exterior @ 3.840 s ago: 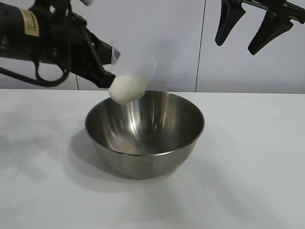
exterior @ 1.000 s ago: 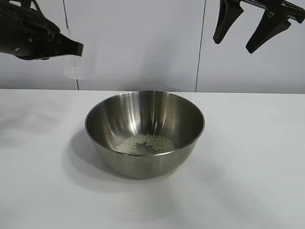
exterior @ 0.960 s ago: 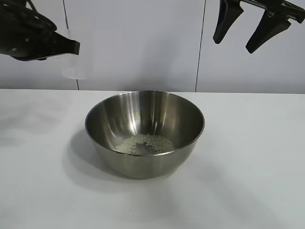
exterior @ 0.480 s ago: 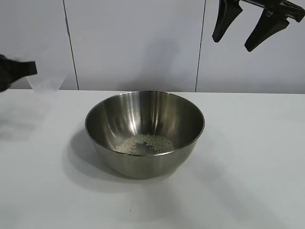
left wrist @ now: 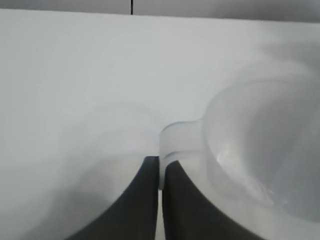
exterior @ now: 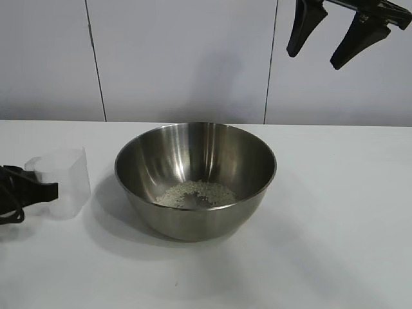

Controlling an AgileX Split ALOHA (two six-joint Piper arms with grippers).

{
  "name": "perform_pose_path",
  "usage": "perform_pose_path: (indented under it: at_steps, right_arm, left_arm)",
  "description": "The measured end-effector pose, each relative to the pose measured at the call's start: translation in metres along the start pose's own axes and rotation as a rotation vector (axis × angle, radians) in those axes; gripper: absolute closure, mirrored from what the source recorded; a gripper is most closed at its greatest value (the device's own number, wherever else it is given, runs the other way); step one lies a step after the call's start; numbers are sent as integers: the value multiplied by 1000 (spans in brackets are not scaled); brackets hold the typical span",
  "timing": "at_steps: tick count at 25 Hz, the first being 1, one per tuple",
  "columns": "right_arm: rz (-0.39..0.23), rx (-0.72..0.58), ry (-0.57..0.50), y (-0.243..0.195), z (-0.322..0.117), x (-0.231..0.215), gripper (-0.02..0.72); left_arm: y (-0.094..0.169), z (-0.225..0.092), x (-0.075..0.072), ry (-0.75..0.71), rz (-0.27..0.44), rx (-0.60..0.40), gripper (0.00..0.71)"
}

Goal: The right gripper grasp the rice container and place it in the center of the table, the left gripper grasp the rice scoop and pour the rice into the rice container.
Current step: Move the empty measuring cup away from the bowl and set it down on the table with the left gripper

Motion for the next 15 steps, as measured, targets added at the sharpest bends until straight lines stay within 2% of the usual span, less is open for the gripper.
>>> perform_pose_path:
  at_steps: [4,6,9,10,12,15]
  right_arm:
    - [0,0,0,0,0,0,219]
    - [0,-1,1,0,0,0,219]
    - [0,-2,1,0,0,0,219]
    - [0,-2,1,0,0,0,219]
    - [0,-2,1,0,0,0,219]
    - [0,-2,1,0,0,0,219]
  left_arm:
    - [-1,2,1,-29,10,-10,679]
    - [-1,2,2,-28,16,-11,576]
    - [0,1,4,-23,31,-9,329]
    - [2,0,5,-18,43,-6,275]
    - [7,-6,7,-13,58,15,213]
    - [23,-21,8,-14,64,79,186]
Point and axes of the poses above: a point on each arm's last joint axis where the gripper is mounted, y pointing back along that axis away from the gripper, x along the wrist's bending axis when the last joint is at zero, z = x × y, the point moved 3 cm from there along -y, pointing out along that axis toward the gripper, and after that the axes turned 1 degree about y, right-handed, at the moved point
